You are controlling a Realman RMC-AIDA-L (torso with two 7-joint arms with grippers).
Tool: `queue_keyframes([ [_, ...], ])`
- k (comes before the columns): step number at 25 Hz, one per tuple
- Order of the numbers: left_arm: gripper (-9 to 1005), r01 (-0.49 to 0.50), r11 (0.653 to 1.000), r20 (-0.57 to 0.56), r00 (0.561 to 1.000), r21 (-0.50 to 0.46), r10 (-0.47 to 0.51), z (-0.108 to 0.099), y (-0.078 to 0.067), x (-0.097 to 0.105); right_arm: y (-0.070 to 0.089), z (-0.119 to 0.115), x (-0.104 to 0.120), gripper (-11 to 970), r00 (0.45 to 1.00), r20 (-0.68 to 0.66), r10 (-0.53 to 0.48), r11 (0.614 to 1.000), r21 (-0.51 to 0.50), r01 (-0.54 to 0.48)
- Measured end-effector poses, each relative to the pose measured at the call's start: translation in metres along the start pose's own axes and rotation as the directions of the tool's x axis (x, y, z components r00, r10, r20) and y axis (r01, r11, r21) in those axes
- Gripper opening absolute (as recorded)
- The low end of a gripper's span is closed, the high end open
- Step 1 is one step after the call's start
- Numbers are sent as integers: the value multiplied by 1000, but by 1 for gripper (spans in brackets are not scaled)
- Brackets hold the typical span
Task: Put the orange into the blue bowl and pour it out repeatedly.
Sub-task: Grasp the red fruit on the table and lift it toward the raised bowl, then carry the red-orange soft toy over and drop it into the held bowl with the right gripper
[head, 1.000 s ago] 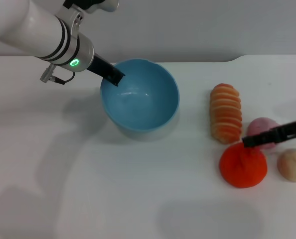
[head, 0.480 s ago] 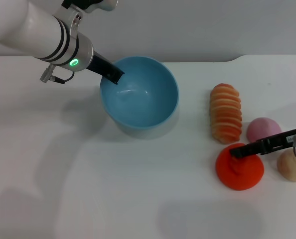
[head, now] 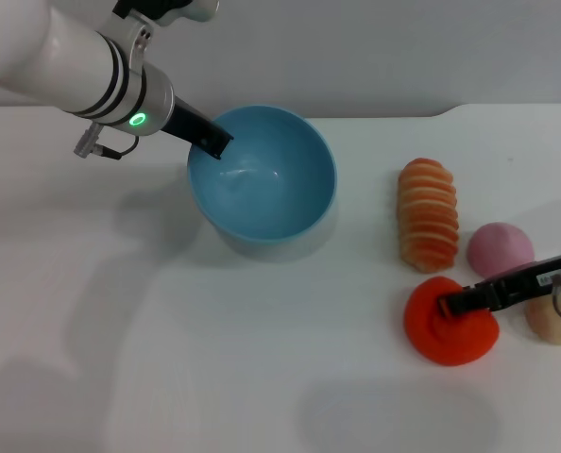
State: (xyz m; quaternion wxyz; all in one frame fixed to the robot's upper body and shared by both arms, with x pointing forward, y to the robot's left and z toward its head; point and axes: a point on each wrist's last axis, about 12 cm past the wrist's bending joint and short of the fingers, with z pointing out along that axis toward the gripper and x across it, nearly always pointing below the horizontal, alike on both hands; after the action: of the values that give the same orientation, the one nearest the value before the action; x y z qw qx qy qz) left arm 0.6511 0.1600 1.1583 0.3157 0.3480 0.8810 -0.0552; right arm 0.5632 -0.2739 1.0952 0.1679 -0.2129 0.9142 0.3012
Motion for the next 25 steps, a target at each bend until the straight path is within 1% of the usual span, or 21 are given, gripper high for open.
queue_keyframes([
  [4, -1, 0, 1000, 1, 1000, 0, 0, 0, 0, 0, 3, 3, 3, 414, 999, 29, -29, 998, -50, 30],
  [7, 0, 1, 1000, -1, 1000, 0, -1, 0, 0, 1, 3, 3, 4, 209, 999, 35, -20, 998, -60, 23],
  [9, 0, 3, 1000, -5, 1000, 1, -3, 1, 0, 2, 3, 3, 6, 159, 999, 36, -21, 998, -64, 24],
  [12, 0, 4, 1000, -6, 1000, 0, -4, 1, 1, 3, 3, 2, 6, 85, 998, 46, -49, 996, -70, 52],
  [15, -1, 4, 1000, -18, 1000, 5, -4, 1, 0, 4, 6, -3, 1, 56, 993, 92, -72, 992, -96, 81],
  [19, 0, -13, 1000, -41, 999, 23, 14, -2, -4, 4, 19, -28, -13, 33, 973, 198, -120, 973, -169, 155],
  [22, -1, -22, 999, -55, 998, 36, 24, -2, -7, 4, 30, -49, -26, 29, 948, 269, -170, 953, -200, 228],
  [25, -1, -51, 997, -84, 995, 60, 56, 0, -16, 4, 41, -63, -40, 25, 919, 333, -213, 931, -215, 294],
])
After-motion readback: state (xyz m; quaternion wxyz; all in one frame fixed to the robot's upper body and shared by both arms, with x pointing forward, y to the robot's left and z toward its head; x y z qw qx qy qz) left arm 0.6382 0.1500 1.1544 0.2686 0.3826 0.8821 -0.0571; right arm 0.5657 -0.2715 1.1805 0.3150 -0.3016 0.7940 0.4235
